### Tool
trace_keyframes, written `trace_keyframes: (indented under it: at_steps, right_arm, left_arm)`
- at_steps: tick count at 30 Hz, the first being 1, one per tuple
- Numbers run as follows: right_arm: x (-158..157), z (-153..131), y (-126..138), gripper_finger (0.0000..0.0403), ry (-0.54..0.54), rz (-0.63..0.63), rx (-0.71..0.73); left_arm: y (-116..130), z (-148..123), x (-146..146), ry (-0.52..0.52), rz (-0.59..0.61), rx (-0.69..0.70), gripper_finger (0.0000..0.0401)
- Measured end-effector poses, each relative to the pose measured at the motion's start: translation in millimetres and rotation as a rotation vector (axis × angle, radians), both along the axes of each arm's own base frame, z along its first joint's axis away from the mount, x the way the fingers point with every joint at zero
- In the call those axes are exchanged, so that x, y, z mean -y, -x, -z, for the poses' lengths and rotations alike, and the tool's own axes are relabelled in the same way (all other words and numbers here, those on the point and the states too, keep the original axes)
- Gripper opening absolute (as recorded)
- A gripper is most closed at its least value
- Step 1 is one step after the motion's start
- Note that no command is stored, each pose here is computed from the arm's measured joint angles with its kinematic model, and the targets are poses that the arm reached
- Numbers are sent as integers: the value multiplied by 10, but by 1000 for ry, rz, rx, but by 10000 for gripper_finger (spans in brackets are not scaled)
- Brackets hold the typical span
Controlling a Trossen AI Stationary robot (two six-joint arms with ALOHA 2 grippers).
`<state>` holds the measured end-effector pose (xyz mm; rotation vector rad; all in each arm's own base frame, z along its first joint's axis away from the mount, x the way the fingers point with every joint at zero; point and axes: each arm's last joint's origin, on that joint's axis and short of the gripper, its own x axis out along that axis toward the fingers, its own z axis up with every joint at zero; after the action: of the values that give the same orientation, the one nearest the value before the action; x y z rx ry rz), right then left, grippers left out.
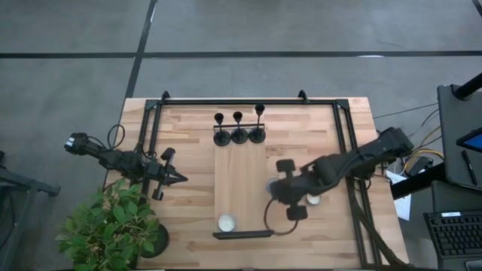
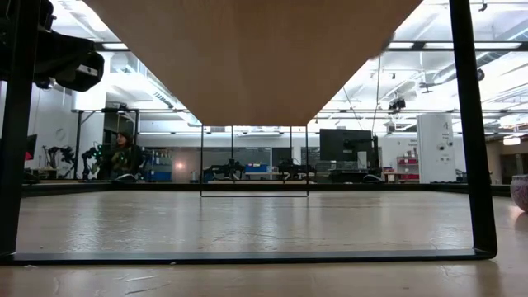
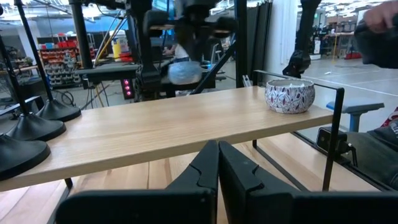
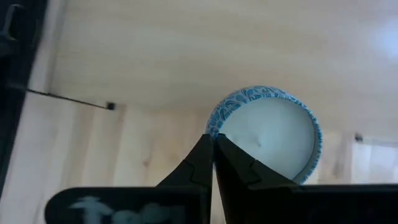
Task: Pick & Place candle stick holders
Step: Put the blue patterned scented candle on the shelf aligned with the other red patterned scented candle
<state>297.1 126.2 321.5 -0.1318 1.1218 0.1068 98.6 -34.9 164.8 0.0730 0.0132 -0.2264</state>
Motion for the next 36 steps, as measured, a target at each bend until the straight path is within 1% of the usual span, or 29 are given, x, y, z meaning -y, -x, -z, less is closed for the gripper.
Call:
trace_keyframes:
  at_steps: [10, 17, 20, 22, 26, 29, 36]
  right_arm:
    - [-499, 9, -388, 8, 47, -173, -3]
    - [-753, 50, -631, 8, 81, -281, -16]
    - [-848, 74, -729, 8, 58, -341, -21]
    - [-897, 94, -796, 8, 44, -371, -20]
    - [-937, 125, -863, 8, 63, -391, -45]
    - [-941, 124, -873, 8, 67, -388, -65]
    - [-946, 64, -883, 8, 66, -408, -37]
  left_arm:
    - [0, 5, 0, -2, 0, -4, 10]
    - [0, 4, 0, -2, 0, -4, 10]
    - [0, 5, 0, -2, 0, -5, 10]
    - [0, 6, 0, -2, 0, -5, 10]
    - [0, 7, 0, -3, 0, -7, 10]
    - [0, 12, 0, -5, 0, -11, 10]
    - [0, 15, 0, -6, 0, -14, 10]
